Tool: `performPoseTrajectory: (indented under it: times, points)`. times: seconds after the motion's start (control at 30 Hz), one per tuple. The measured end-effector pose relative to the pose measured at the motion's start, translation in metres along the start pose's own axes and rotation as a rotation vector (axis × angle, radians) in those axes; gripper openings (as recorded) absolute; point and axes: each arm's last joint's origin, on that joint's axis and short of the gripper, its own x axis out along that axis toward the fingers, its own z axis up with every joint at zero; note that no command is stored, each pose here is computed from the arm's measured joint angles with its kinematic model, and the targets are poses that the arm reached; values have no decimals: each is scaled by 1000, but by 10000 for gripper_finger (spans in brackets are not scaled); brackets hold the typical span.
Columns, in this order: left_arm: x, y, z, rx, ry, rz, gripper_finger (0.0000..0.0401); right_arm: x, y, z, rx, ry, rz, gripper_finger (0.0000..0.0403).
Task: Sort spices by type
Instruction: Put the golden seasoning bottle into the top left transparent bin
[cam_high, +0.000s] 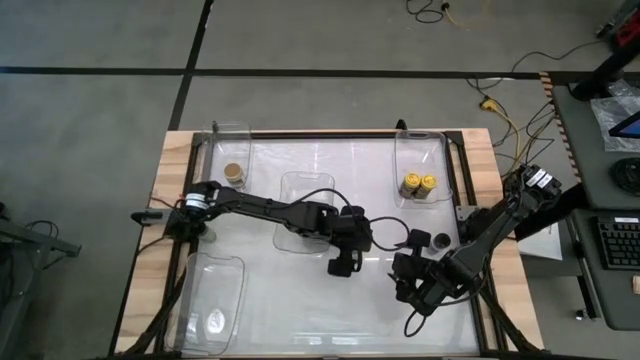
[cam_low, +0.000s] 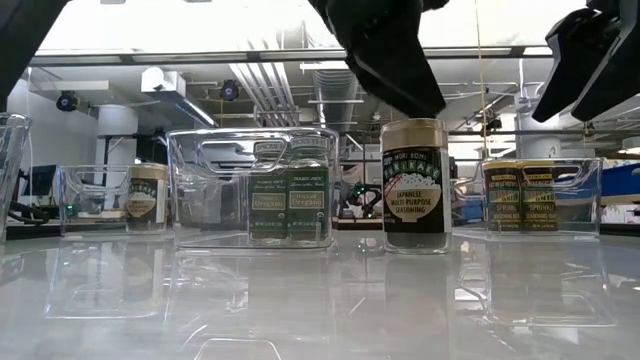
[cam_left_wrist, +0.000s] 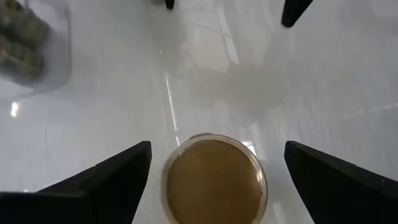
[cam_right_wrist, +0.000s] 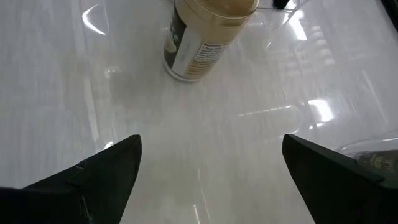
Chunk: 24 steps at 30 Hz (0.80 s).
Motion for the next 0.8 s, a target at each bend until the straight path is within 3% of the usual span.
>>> performPoseTrajectory:
  times: [0.27,0.4,0.8]
  points:
    - [-8,3,-1,156,50,-44,352,1,0,-1,48,2,-2,379]
    - [-6,10,-2,167,41,-104,352,1,0,-1,78,2,-2,379]
    - [11,22,-10,228,69,-98,352,1,1,-1,123,0,5,379]
